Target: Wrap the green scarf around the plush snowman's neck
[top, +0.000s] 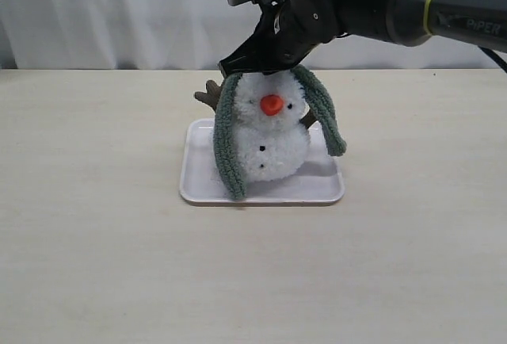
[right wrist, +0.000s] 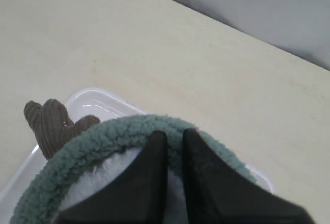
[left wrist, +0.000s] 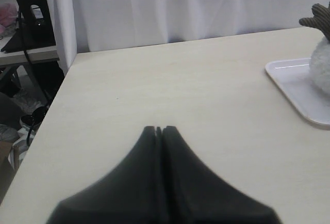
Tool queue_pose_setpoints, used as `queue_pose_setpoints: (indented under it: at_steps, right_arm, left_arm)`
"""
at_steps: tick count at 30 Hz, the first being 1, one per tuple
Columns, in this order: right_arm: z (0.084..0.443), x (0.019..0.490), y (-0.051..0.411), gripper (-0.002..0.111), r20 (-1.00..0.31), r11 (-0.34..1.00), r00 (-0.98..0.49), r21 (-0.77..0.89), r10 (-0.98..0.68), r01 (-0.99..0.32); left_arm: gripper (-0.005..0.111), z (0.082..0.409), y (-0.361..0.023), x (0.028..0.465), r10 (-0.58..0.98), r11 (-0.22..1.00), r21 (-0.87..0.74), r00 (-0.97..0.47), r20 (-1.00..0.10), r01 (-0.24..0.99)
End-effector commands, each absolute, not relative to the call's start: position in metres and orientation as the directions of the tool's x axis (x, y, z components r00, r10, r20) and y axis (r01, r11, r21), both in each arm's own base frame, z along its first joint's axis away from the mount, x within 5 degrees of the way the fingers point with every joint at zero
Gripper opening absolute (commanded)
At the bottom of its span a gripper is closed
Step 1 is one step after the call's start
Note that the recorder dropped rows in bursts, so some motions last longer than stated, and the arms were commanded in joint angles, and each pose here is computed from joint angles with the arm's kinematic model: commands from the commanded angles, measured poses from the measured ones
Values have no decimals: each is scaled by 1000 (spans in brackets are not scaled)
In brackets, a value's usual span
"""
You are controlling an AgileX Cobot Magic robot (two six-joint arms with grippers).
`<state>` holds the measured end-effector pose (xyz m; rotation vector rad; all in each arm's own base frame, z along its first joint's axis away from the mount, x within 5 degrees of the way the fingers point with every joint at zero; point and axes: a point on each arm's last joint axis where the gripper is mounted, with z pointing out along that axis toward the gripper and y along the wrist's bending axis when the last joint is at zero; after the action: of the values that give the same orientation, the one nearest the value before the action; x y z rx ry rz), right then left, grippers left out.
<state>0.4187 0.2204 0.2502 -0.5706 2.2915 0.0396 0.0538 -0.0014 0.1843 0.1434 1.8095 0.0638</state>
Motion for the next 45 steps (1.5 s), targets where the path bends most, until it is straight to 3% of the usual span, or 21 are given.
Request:
queue_pose_setpoints:
  at_steps: [1, 8, 12, 14, 21, 26, 29, 32, 45]
  right_arm:
    - [270, 410, 216, 12, -697, 914, -629, -97, -344, -393]
    - [299, 391, 221, 18, -713, 894, -638, 36, -290, -446]
    - [305, 374, 242, 32, -713, 839, -578, -27, -397, -543]
    - [305, 365, 255, 33, -710, 828, -551, -80, -438, -555]
    - [290, 364, 272, 32, -578, 874, -657, -284, -484, -394]
    - [283, 381, 290, 32, -581, 896, -684, -232, -441, -380]
    - [269, 388, 296, 25, -566, 886, -684, -242, -460, -395]
    - [255, 400, 289, 5, -544, 880, -692, -287, -475, -378]
    - [235, 410, 286, 4, -524, 878, -704, -269, -478, -396]
  left_arm:
    - [0, 184, -1, 54, 131, 991, 119, -227, -965, 62]
    - [0, 184, -1, 54, 131, 991, 119, -227, -965, 62]
    - [0, 184, -1, 54, 131, 991, 119, -227, -965, 62]
    - [0, 184, -1, 54, 131, 991, 119, -227, -965, 62]
    - [0, 184, -1, 54, 131, 991, 119, -227, -965, 62]
    - [0, 184, -1, 54, 131, 991, 119, -227, -965, 62]
    - [0, 184, -1, 54, 131, 991, 119, -227, -965, 62]
    - [0, 184, -1, 54, 131, 991, 119, -227, -965, 62]
    - [0, 184, -1, 54, 131, 991, 119, -227, -965, 62]
